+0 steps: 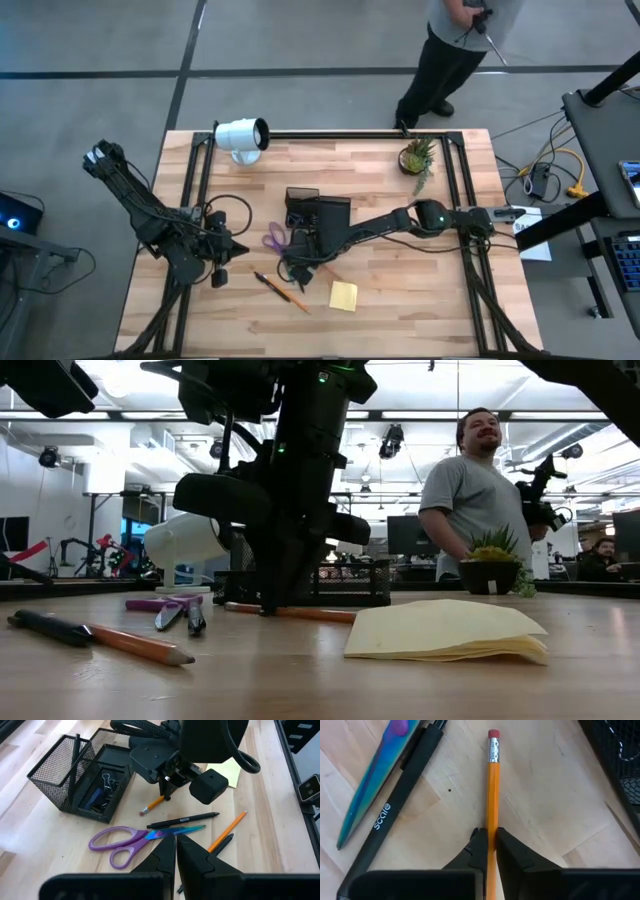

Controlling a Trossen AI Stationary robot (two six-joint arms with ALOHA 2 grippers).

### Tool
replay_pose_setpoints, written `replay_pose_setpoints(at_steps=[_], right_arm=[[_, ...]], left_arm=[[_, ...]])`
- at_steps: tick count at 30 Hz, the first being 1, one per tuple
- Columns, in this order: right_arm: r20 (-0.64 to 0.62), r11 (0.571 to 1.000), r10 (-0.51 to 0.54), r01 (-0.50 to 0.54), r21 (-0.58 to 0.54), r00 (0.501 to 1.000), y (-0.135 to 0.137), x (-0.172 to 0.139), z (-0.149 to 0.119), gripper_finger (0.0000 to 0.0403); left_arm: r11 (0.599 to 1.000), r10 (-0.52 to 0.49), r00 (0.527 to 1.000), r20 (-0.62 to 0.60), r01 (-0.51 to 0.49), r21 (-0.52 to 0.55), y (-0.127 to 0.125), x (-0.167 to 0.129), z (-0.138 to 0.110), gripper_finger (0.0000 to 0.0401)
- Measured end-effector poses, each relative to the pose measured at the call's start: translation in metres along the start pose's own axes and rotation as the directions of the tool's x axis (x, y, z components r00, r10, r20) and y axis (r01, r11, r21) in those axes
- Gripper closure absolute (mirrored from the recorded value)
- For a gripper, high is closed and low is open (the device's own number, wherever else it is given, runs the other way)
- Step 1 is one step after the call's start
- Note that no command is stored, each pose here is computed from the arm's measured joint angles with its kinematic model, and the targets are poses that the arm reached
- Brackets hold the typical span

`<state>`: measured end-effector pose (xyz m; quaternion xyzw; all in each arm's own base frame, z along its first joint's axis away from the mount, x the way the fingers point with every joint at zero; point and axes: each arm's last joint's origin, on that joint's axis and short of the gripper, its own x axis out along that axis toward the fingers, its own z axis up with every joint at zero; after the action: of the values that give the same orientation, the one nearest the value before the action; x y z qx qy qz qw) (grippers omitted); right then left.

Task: Pick and place office supplies into organizer
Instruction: Put the top yellow pencil into the black desk organizer

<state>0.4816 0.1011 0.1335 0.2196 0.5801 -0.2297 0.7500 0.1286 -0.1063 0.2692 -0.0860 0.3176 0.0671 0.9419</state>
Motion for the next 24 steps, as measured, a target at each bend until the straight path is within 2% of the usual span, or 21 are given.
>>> replay_pose_setpoints(at_steps=[8,18,24], right_arm=[[0.039,1.000,0.006,-0.006,0.002,0.999,0.004,-0.004,0.001,0.0393],[0.166,1.000,0.014,-0.016,0.010,0.986,0.008,-0.035,0.013,0.0396],[0.183,1.000,0.011,-0.007,-0.025,0.983,0.010,-0.044,0.015,0.0395]], left_arm=[[1.000,0.006,1.000,0.003,-0.006,0.021,0.001,0.000,0.000,0.0401],[1.000,0.011,1.000,0.005,-0.011,0.023,0.001,0.001,0.001,0.0401],[1.000,0.012,1.000,0.005,-0.013,0.023,0.001,0.001,0.001,0.0401]])
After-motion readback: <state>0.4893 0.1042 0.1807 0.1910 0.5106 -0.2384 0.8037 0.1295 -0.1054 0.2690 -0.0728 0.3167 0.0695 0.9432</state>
